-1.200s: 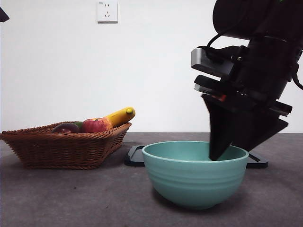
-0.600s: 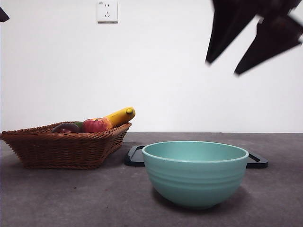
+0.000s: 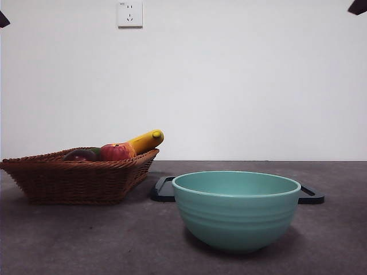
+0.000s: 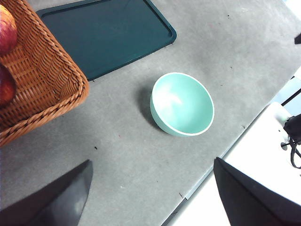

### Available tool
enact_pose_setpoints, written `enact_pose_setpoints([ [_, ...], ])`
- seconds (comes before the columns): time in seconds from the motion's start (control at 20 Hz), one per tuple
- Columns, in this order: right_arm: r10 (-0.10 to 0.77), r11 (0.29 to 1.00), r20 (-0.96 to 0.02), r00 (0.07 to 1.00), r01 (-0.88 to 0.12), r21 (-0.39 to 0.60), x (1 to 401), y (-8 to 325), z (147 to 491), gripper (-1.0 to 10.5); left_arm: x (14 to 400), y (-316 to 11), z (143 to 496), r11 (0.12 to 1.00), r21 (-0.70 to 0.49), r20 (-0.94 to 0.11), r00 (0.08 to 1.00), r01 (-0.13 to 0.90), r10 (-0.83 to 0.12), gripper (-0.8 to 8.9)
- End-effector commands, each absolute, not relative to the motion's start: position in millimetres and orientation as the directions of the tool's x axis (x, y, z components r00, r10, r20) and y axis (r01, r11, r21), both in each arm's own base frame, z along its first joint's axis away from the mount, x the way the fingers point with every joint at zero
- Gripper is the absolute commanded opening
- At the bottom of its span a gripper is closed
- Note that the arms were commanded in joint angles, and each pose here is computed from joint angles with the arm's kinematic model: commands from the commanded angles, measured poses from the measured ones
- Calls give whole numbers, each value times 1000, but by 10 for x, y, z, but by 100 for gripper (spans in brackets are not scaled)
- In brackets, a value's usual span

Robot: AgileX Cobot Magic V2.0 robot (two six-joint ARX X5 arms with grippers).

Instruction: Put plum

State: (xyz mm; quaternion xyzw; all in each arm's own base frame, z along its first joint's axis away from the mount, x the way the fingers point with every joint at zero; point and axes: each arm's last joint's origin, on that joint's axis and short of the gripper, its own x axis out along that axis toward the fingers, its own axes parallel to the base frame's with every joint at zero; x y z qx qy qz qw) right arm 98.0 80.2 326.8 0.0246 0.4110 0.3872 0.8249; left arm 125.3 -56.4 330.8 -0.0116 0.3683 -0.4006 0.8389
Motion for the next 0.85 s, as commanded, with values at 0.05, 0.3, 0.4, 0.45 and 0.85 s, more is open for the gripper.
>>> enact_pose_setpoints([
  [0.05,669,687,-648,364,-636,352,984,819,3319,318,1260,-573,3353,668,-302,-598,411,680,-688,405],
  [0.3,668,687,-650,363,-637,351,988,822,3316,318,1260,-573,3353,669,-303,-598,411,679,-688,404],
  [0.4,668,686,-650,362,-637,351,987,822,3316,317,1260,-573,3353,669,-303,-598,410,679,-688,385],
  [0.45,668,687,-650,362,-637,351,988,823,3316,287,1260,-573,3353,669,-303,-598,410,679,-688,322],
  [0.85,666,688,-650,366,-638,346,987,820,3317,7,1261,-573,3354,669,-302,-598,412,679,-688,7],
])
